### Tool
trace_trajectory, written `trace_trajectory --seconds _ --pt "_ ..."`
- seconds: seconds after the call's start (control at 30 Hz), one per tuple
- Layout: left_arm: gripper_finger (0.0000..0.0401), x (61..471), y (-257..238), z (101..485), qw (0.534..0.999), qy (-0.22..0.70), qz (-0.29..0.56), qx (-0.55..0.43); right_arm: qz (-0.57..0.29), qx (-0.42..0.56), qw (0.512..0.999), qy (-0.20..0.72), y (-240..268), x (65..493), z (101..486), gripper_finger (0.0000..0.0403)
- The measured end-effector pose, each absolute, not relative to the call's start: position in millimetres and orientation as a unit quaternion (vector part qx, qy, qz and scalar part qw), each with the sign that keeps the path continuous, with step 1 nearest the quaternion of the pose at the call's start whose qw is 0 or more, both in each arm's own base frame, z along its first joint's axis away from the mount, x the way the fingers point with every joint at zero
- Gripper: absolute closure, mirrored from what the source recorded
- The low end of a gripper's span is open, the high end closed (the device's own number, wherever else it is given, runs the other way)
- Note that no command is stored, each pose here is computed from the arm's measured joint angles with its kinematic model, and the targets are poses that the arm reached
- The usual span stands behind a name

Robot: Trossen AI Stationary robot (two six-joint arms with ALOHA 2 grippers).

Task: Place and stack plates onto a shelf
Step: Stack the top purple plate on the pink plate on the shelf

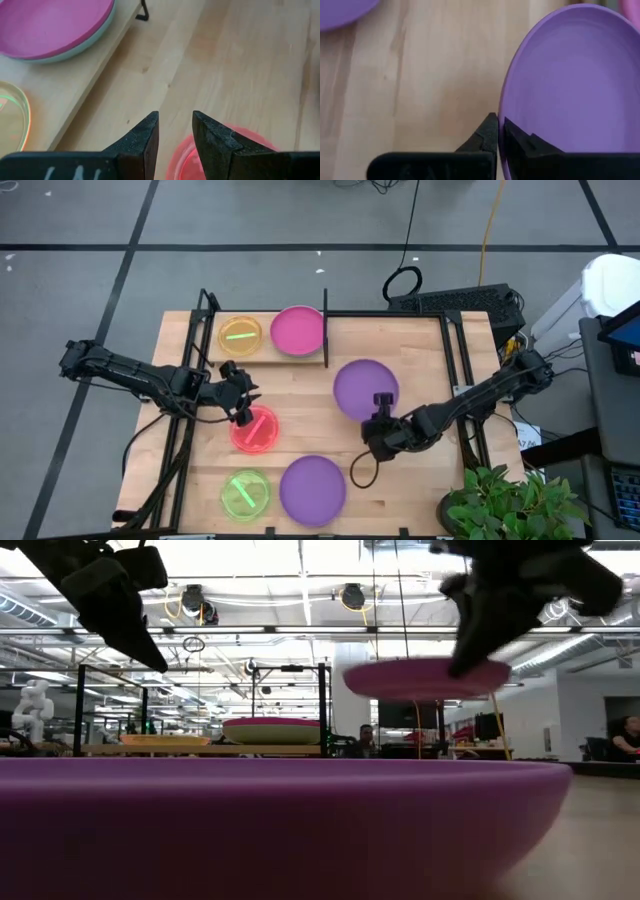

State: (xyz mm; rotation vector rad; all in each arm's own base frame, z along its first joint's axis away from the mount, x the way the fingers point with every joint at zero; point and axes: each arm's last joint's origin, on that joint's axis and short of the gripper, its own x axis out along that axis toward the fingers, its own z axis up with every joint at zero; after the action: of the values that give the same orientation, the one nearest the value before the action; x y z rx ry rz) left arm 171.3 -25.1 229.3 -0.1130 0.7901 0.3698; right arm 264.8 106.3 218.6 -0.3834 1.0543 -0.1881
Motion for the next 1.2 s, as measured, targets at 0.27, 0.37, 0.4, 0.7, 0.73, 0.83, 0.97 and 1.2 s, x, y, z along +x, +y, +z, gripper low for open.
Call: trace_trajectory --seconds 0.27,0.37,0.4,0.7,0.73,0.83,0.97,1.2 --pt "0.0276 170.6 -25.4 228.5 0.904 0.391 0.168 -0.044 -0.102 -0.25 0.843 0.465 95.2 282.5 249.8 0.0402" --pt "0.0276 170.6 -25.4 228.5 0.904 0.393 0.165 -0.037 -0.118 -0.264 0.842 0.455 87.4 288.8 260.4 0.0402" --pt "0.0276 170.6 -25.4 228.5 0.904 0.393 0.165 -0.036 -0.121 -0.269 0.842 0.452 84.6 290.9 263.9 0.0402" --pt "0.0276 169.4 -25.1 227.6 0.901 0.4 0.164 -0.03 -0.143 -0.303 0.842 0.423 46.2 313.2 291.7 0.0403" --pt "0.0276 169.4 -25.1 227.5 0.901 0.401 0.164 -0.03 -0.145 -0.309 0.842 0.418 41.5 315.5 293.6 0.0403" --pt "0.0276 169.2 -25.1 227.4 0.9 0.402 0.164 -0.03 -0.143 -0.321 0.846 0.401 27.0 322.8 298.4 0.0403" --pt "0.0276 168.0 -24.8 226.5 0.897 0.408 0.166 -0.028 -0.137 -0.332 0.855 0.374 8.4 330.8 304.5 0.0403" --pt "0.0276 167.5 -24.7 226.1 0.896 0.411 0.166 -0.027 -0.127 -0.358 0.867 0.322 -16.6 340.0 315.4 0.0403"
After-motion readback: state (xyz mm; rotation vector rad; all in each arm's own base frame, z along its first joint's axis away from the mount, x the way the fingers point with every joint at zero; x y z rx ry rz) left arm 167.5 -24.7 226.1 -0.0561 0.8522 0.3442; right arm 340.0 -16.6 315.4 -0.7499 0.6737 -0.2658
